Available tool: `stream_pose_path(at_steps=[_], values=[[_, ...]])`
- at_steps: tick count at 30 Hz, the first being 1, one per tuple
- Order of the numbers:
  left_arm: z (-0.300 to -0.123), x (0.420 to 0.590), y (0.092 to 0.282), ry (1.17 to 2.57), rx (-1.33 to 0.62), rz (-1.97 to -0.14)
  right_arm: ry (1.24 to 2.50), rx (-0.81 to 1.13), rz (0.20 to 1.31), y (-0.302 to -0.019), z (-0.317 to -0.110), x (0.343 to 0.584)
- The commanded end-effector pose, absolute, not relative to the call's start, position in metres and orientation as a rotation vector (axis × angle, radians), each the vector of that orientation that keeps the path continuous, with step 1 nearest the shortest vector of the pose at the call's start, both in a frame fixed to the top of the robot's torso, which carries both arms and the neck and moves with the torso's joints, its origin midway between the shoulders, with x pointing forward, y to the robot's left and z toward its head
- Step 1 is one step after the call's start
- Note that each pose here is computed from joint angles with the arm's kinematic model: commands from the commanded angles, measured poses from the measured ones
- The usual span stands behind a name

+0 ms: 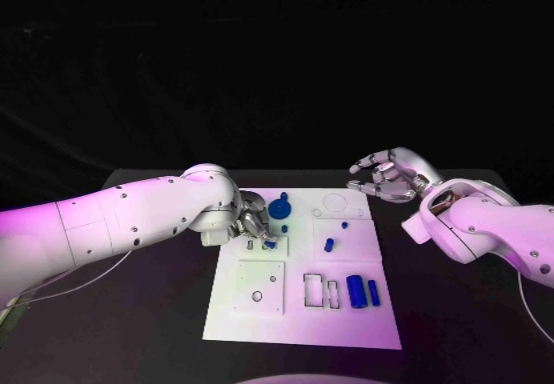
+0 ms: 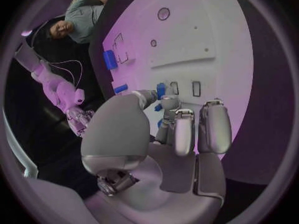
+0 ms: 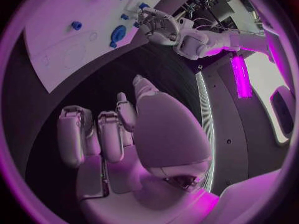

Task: Assemble the parts on the task board

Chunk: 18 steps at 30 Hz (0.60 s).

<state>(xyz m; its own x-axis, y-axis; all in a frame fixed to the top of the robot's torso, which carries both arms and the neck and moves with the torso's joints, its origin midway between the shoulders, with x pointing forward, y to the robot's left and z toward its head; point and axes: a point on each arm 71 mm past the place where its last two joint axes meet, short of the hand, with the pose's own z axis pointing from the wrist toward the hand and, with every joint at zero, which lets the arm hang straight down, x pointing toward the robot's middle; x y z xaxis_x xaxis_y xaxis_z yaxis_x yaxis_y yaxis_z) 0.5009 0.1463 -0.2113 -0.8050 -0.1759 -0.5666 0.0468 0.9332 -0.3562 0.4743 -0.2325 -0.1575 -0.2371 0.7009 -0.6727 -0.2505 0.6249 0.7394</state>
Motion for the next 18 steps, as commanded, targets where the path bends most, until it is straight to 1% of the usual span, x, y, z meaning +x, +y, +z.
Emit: stream_pose_path(at_steps=[1,10,18], values=[[-0.21,0.498,0.147,2.472,-0.131,-0.521,1.582,0.37,0.93,-0.232,-0.158,0.474],[-0.205,0.495,0.162,2.393,-0.232,-0.562,1.58,0.372,0.926,-0.234,-0.158,0.474],[-0.206,0.49,0.167,2.29,-0.246,-0.553,1.579,0.373,0.925,-0.235,-0.158,0.474]])
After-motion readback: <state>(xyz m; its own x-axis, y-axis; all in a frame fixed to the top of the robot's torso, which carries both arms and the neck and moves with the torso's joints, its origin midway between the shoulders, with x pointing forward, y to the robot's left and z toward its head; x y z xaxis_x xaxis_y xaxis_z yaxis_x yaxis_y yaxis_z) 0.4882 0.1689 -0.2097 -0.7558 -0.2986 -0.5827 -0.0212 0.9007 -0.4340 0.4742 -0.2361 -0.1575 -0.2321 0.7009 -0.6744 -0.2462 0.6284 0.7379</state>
